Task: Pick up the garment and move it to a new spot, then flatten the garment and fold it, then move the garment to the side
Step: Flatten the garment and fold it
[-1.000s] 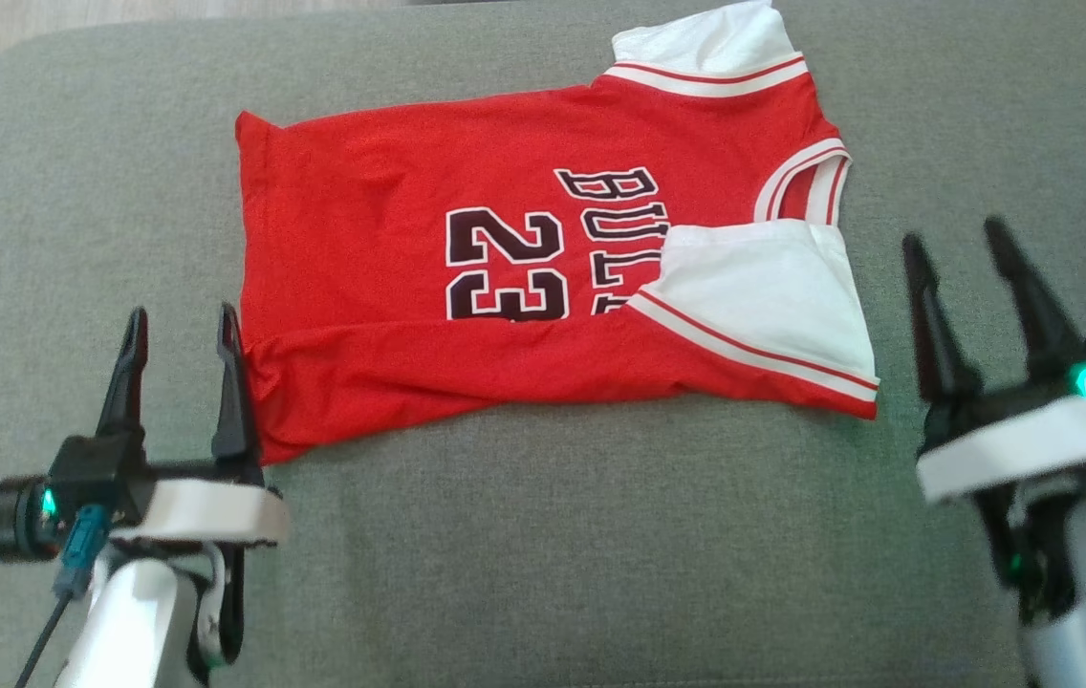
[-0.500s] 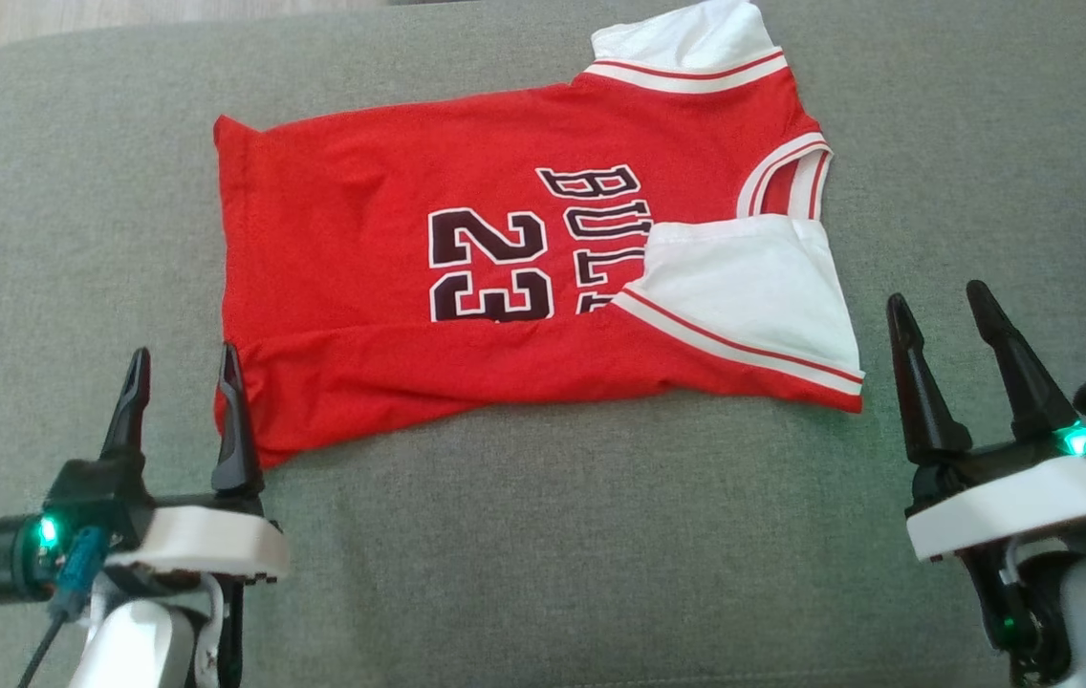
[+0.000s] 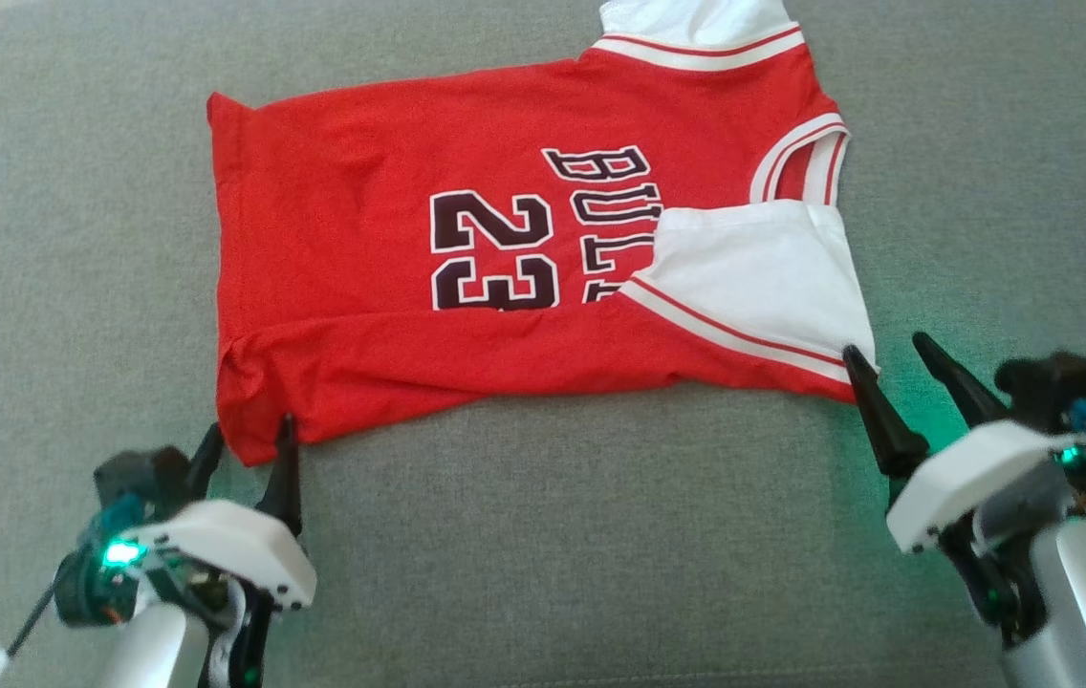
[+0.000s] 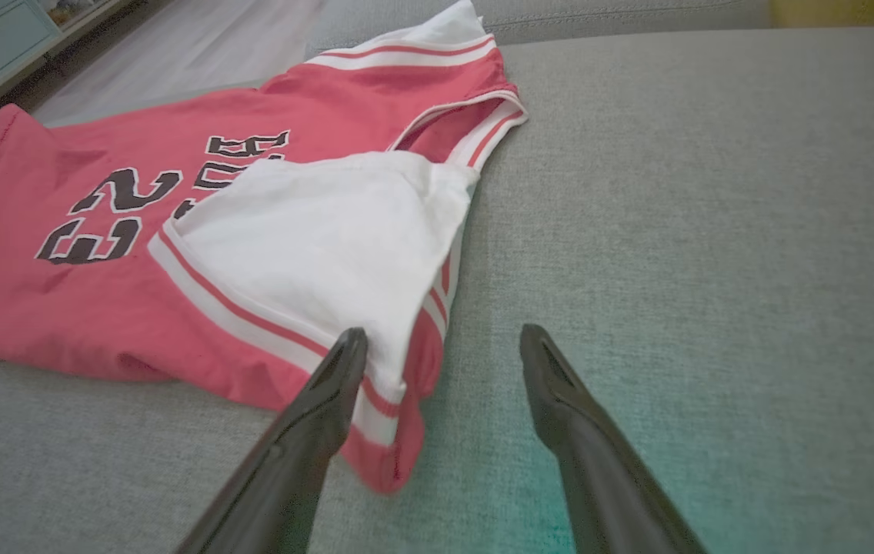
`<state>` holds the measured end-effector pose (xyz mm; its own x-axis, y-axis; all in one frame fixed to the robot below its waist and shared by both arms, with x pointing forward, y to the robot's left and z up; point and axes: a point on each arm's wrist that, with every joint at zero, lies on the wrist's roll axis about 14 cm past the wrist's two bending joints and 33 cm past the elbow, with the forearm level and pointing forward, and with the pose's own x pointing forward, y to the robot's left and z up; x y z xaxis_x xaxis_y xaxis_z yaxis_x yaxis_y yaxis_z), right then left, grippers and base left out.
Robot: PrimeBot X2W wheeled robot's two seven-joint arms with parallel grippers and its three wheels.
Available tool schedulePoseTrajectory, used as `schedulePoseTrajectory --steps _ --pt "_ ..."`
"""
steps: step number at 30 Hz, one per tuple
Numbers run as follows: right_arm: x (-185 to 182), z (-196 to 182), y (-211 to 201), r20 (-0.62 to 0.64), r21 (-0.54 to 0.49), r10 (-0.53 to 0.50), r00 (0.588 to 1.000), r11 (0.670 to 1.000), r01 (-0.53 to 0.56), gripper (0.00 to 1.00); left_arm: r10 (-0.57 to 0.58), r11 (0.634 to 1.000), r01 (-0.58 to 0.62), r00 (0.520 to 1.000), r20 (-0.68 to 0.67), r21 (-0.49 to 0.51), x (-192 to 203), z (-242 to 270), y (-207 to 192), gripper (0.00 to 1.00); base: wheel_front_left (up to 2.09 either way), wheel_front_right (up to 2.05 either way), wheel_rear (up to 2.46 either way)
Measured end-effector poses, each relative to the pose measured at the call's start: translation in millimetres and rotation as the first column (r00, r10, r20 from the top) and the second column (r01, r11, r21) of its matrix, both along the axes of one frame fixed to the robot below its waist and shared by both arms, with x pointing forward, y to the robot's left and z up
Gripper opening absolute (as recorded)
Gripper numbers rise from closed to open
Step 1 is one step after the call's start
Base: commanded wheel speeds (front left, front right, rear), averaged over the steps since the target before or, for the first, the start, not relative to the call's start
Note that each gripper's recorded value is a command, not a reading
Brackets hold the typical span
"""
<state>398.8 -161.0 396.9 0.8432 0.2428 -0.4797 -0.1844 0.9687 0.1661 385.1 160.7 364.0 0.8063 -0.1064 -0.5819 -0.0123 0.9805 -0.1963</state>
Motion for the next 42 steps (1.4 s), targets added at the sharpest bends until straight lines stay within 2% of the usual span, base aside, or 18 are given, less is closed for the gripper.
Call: schedulePoseTrajectory --steps 9,10,11,12,18,23,27,33,39,40,41,42 --pt "1.9 -33.3 25.8 -0.189 0.017 0.111 0.976 0.994 -0.11 1.0 -0.034 0.993 0.021 0.994 -0.104 -0.117 5.9 -9.1 -13.4 1.0 0.0 0.0 0.0" --pt "3.2 -33.9 24.6 -0.2 0.019 0.111 0.974 0.994 -0.109 0.52 -0.043 0.99 0.027 0.993 -0.115 -0.135 5.1 -9.2 -15.5 0.91 0.0 0.0 0.0" --pt "4.7 -33.2 24.8 -0.203 0.027 0.109 0.973 0.994 -0.106 0.0 -0.052 0.987 0.033 0.992 -0.118 -0.158 5.1 -7.7 -18.2 0.52 0.0 0.0 0.0" --pt "5.4 -32.5 25.3 -0.203 0.036 0.108 0.973 0.994 -0.103 0.0 -0.061 0.984 0.038 0.99 -0.125 -0.172 4.1 -7.3 -19.8 0.0 0.0 0.0 0.0" --pt "6.7 -23.2 26.6 -0.18 0.08 0.095 0.979 0.993 -0.082 0.0 -0.05 0.982 0.038 0.997 -0.06 -0.188 6.1 6.8 -19.9 0.0 0.0 0.0 0.0" --pt "8.2 8.3 21.7 -0.088 0.115 0.068 0.994 0.992 -0.058 0.0 -0.016 0.983 0.025 0.999 0.049 -0.183 8.4 40.3 -10.4 0.0 0.0 0.0 0.0" --pt "-7.2 25.6 13.8 -0.066 0.122 0.049 0.997 0.992 -0.041 0.0 0.002 0.987 0.014 0.995 0.096 -0.163 3.7 64.1 1.2 0.0 0.0 0.0 0.0" --pt "-53.5 29.1 11.3 -0.141 0.153 0.007 0.99 0.988 0.014 0.0 0.027 0.988 -0.02 0.999 0.044 -0.152 -26.3 68.5 13.6 0.0 0.0 0.0 0.0" --pt "-92.8 11.3 12.7 -0.257 0.187 -0.043 0.966 0.978 0.093 0.0 0.056 0.98 -0.076 0.992 -0.11 -0.185 -62.5 38.1 13.0 0.0 0.0 0.0 0.0" --pt "-95.0 7.5 13.8 -0.271 0.191 -0.044 0.962 0.977 0.099 0.22 0.064 0.976 -0.09 0.989 -0.137 -0.197 -67.1 31.5 12.1 0.16 0.0 0.0 0.0" --pt "-96.4 3.6 14.4 -0.284 0.192 -0.045 0.958 0.976 0.103 0.85 0.071 0.973 -0.103 0.985 -0.158 -0.205 -70.2 25.8 11.0 0.75 0.0 0.0 0.0" --pt "-97.8 -0.3 14.7 -0.296 0.193 -0.046 0.954 0.975 0.107 1.0 0.077 0.972 -0.113 0.981 -0.176 -0.206 -73.2 19.8 10.5 1.0 0.0 0.0 0.0"
